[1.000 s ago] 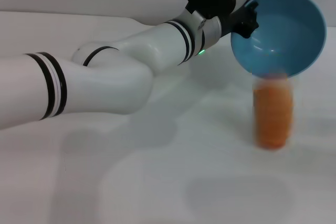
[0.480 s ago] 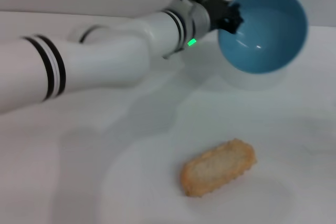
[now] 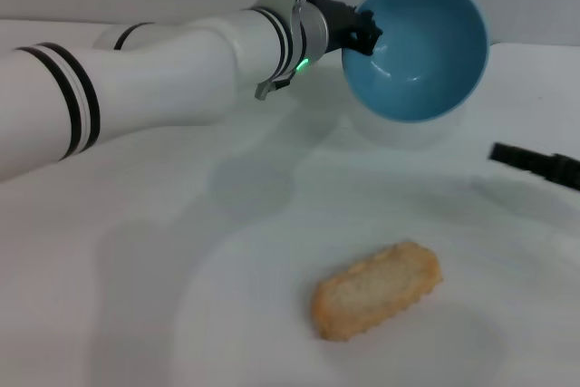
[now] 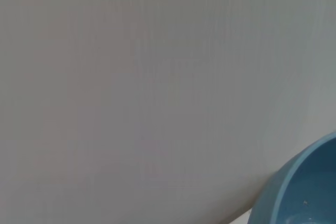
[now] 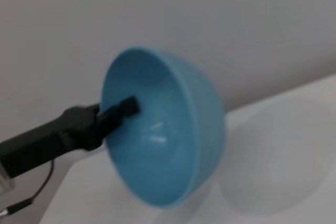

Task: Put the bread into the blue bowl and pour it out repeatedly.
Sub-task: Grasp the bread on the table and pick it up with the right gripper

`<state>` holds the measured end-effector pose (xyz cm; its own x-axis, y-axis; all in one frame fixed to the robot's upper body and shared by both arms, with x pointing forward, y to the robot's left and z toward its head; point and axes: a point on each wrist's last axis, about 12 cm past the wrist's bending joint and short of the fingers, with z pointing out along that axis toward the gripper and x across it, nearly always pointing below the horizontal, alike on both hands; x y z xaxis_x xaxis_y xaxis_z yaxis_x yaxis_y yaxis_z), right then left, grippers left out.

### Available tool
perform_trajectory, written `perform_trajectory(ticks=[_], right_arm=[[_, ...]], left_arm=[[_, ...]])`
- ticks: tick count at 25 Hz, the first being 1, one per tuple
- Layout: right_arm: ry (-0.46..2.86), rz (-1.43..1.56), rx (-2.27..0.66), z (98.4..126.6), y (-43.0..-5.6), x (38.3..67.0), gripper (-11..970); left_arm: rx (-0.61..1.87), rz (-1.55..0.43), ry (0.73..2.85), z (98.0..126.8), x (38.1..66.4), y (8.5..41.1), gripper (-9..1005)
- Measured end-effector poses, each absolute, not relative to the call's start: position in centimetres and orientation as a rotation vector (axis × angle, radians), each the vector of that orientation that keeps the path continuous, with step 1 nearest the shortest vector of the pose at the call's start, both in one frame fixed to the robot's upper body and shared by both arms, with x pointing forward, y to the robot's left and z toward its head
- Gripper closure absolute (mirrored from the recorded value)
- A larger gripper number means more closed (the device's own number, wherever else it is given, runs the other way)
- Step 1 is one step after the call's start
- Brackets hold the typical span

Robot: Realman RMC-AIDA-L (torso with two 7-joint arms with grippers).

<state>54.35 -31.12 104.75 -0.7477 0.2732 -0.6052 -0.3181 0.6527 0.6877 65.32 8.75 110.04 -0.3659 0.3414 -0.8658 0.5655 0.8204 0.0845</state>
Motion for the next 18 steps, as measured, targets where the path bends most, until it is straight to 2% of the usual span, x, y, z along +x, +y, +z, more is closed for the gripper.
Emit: perform_trajectory(ticks=[7,18], right_arm=[[2.359,1.14,-0.016,103.8,-27.5,55.5,389],[2.469,1.167,-0.025,102.0,-25.7,54.4,390]], left_arm=[[0.655,-0.284,2.008,109.6,65.0,9.2,996],[0.665,-0.285,2.008,109.5,64.9,9.2,996]])
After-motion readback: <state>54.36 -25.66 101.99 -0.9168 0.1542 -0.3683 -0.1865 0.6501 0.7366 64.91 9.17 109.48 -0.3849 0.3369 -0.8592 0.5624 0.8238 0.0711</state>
